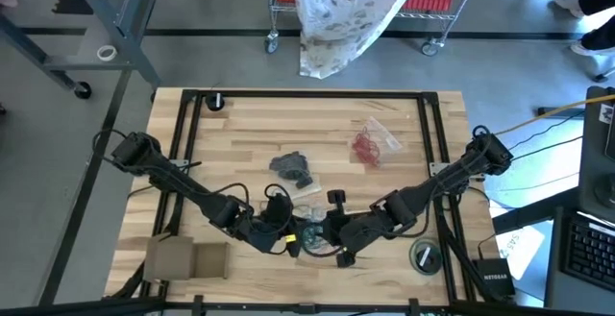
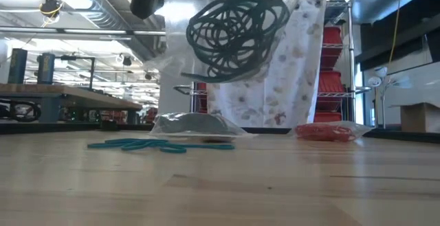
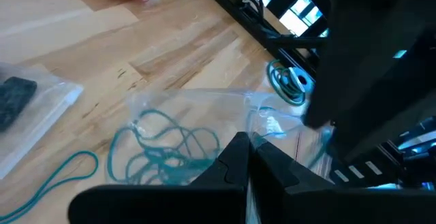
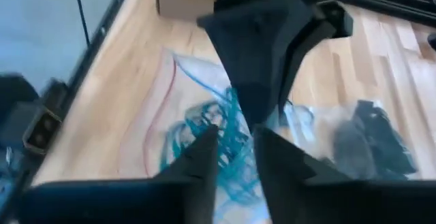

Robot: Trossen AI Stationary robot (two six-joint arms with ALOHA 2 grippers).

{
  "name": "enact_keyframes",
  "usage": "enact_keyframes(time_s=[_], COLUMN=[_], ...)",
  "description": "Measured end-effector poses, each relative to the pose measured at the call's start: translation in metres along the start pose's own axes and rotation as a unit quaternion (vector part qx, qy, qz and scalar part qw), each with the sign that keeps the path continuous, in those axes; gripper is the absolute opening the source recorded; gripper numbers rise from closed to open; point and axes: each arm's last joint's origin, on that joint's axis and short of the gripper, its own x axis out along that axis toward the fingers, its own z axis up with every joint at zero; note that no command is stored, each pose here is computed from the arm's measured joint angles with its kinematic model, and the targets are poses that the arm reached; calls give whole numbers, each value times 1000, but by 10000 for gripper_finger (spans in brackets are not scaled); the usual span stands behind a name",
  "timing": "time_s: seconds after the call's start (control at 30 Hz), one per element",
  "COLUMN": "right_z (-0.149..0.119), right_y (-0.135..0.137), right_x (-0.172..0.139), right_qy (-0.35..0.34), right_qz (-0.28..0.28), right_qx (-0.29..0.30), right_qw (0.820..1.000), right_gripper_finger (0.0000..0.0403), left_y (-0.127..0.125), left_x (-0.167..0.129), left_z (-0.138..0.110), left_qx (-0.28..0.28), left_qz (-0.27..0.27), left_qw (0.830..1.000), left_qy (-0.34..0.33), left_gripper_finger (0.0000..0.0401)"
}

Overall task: Sort rubber bands
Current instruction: Put the blue rubber band into the transparent zip lock bag

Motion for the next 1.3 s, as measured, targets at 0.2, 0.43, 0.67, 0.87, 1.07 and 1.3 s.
enact_keyframes(time_s=[0.2,0.43,0.67,0.87,1.07,1.3], right_z=[23,12,-26,-67,-102,-115], right_y=[5,22,13,-14,-46,-65], right_x=[-33,-44,1,48,89,135], right_qy=[8,34,40,-10,-12,15], right_qz=[38,-3,-48,-67,-44,-31], right_qx=[-11,-48,-16,54,123,149], right_qw=[999,998,998,996,991,988], right_gripper_finger=[158,166,165,165,165,165], left_y=[0,-3,14,21,23,22], left_x=[-2,-34,-79,-90,-86,-86], left_z=[2,29,58,64,62,61], left_qx=[8,56,85,96,102,105], left_qz=[-1,-36,15,36,45,45], left_qw=[1000,997,996,994,993,993], left_qy=[0,27,30,30,35,35], left_gripper_finger=[0,0,0,0,0,0])
